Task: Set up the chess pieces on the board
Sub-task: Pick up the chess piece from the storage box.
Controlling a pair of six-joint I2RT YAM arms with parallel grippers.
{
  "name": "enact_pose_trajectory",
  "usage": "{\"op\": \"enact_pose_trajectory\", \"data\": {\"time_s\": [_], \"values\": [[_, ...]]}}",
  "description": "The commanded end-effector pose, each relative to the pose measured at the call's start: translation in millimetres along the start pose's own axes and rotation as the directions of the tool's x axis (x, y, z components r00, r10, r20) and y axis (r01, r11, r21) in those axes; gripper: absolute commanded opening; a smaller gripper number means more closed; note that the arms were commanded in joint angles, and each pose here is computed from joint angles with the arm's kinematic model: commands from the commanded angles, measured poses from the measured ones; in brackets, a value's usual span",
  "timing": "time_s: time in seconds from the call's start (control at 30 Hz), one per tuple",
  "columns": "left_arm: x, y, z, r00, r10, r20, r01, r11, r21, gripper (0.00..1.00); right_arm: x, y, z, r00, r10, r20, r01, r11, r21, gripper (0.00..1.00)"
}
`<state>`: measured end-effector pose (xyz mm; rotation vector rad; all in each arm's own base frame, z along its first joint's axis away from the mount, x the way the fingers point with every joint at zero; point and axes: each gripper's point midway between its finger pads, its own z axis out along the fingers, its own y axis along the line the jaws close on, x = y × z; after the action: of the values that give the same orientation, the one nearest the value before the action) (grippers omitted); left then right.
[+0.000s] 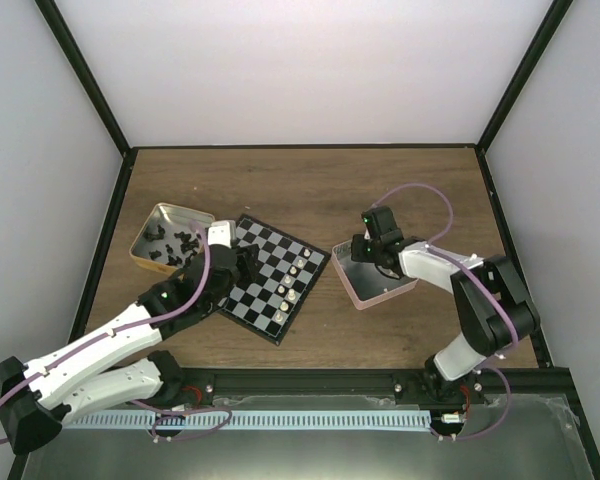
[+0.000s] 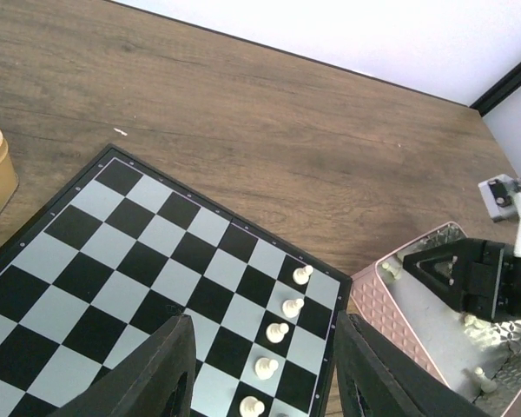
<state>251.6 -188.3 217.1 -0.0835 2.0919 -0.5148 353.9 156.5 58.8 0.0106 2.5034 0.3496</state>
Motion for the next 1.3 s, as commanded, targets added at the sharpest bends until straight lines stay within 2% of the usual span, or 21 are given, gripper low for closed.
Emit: {"op": "enact_pose_trajectory", "data": {"time_s": [0.0, 0.17, 0.33, 0.6, 0.73, 0.87, 1.03, 1.27], "values": [[-2, 0, -1, 1.0, 0.021, 0.011, -0.021, 1.0, 0.005, 0.46, -12, 5, 13, 0.997, -0.077, 0.001, 0.077, 0.997, -0.011, 0.33], [-4, 2, -3, 0.999, 0.025, 0.022, -0.025, 1.0, -0.001, 0.47, -6, 4, 26, 0.997, -0.073, -0.028, 0.073, 0.997, -0.005, 0.3], [-2, 4, -2, 0.999, 0.027, 0.018, -0.027, 1.0, -0.006, 0.47, 1, 0, 31, 0.996, -0.076, -0.054, 0.076, 0.997, 0.008, 0.22], [1, 8, 4, 1.0, 0.027, 0.006, -0.027, 0.999, -0.027, 0.47, 10, -3, 25, 0.994, -0.077, -0.082, 0.079, 0.997, 0.022, 0.22], [2, 8, 6, 1.0, 0.026, -0.001, -0.026, 0.999, -0.034, 0.47, 12, -2, 24, 0.991, -0.092, -0.092, 0.096, 0.995, 0.039, 0.28], [6, 11, 8, 1.0, 0.03, -0.008, -0.03, 0.999, -0.043, 0.47, 22, -3, 26, 0.985, -0.107, -0.135, 0.12, 0.989, 0.09, 0.29], [9, 16, 12, 0.999, 0.034, -0.012, -0.035, 0.998, -0.059, 0.47, 36, -10, 33, 0.977, -0.124, -0.176, 0.154, 0.974, 0.168, 0.25], [11, 19, 14, 0.999, 0.035, -0.022, -0.036, 0.997, -0.069, 0.47, 37, -3, 38, 0.972, -0.147, -0.181, 0.177, 0.971, 0.163, 0.18]]}}
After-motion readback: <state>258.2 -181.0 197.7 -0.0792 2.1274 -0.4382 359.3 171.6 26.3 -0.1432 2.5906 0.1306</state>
